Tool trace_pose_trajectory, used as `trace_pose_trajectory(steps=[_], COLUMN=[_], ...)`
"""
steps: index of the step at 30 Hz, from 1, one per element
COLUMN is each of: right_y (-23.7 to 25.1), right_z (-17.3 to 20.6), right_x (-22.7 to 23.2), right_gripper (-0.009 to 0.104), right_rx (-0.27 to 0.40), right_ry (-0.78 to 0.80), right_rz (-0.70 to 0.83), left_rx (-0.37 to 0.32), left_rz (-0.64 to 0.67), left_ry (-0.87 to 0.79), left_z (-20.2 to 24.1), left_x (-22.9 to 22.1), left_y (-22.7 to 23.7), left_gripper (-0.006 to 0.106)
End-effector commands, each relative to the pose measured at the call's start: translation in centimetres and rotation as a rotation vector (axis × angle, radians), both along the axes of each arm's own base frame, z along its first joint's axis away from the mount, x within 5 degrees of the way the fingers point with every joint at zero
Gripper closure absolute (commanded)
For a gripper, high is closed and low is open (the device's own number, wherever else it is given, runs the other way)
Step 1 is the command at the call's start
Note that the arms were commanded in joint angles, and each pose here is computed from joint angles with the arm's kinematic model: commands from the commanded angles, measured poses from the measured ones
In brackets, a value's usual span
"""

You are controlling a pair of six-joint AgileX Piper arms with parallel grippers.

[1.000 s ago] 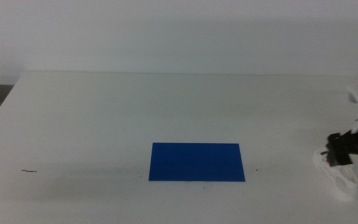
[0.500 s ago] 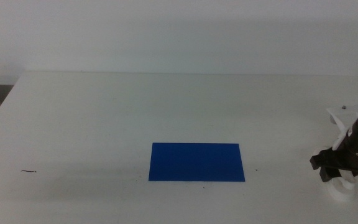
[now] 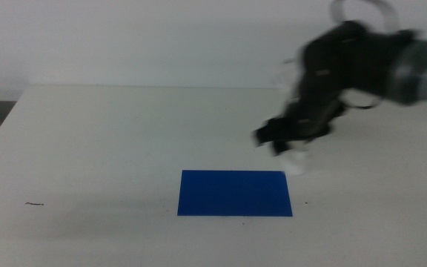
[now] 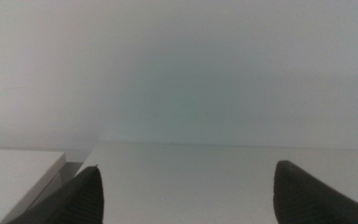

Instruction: Use one arm to grab the shoe from the table and place it on the mat.

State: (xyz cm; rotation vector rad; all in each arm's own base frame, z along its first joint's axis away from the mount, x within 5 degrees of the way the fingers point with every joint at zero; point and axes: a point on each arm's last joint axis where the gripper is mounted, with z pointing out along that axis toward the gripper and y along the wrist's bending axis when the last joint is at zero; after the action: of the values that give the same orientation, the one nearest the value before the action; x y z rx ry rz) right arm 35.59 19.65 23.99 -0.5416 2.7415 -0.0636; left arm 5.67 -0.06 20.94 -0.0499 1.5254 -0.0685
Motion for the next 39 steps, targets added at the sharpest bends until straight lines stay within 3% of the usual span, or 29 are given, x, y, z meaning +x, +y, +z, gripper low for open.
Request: trace_pose_trajectory(steps=[1,8,12,15,19,22,36,37,39], right_y=[3.0,8.3,9.3,9.6,9.6,9.6,9.7,9.6,9.6], right_z=[-0.6,-3.6,-4.0,-3.9,-4.0,-4.2,-6.0,-6.0,-5.8], right_x=[-0.1,-0.9,-1.2,-1.0,-1.0,-1.4,-1.4,-1.4,-1.5], right_gripper=[0.089,0.089,0.089,0.089,0.09,0.09,0.088,0.035,0.008], right_rx=[-0.012,-0.047,-0.076,-0.128,-0.256,-0.271,-0.26,-0.261,-0.259], right_ry=[0.027,0.086,0.061,0.019,0.01,0.032,0.102,0.106,0.098], right_rz=[0.024,0.128,0.292,0.527,0.904,1.052,1.048,1.048,1.048], left_rx=[-0.001,-0.001,-0.001,-0.001,-0.001,-0.001,-0.001,-0.001,-0.001], left_rz=[0.0,0.0,0.0,0.0,0.0,0.0,0.0,0.0,0.0], left_ry=[-0.015,-0.015,-0.015,-0.015,-0.015,-0.015,-0.015,-0.015,-0.015], left_z=[0.1,0.1,0.1,0.1,0.1,0.1,0.1,0.1,0.1], left_x=[0.0,0.0,0.0,0.0,0.0,0.0,0.0,0.0,0.0], left_y=[0.0,0.0,0.0,0.0,0.0,0.0,0.0,0.0,0.0], left_gripper=[0.007,0.007,0.007,0.007,0.007,0.007,0.007,0.007,0.007])
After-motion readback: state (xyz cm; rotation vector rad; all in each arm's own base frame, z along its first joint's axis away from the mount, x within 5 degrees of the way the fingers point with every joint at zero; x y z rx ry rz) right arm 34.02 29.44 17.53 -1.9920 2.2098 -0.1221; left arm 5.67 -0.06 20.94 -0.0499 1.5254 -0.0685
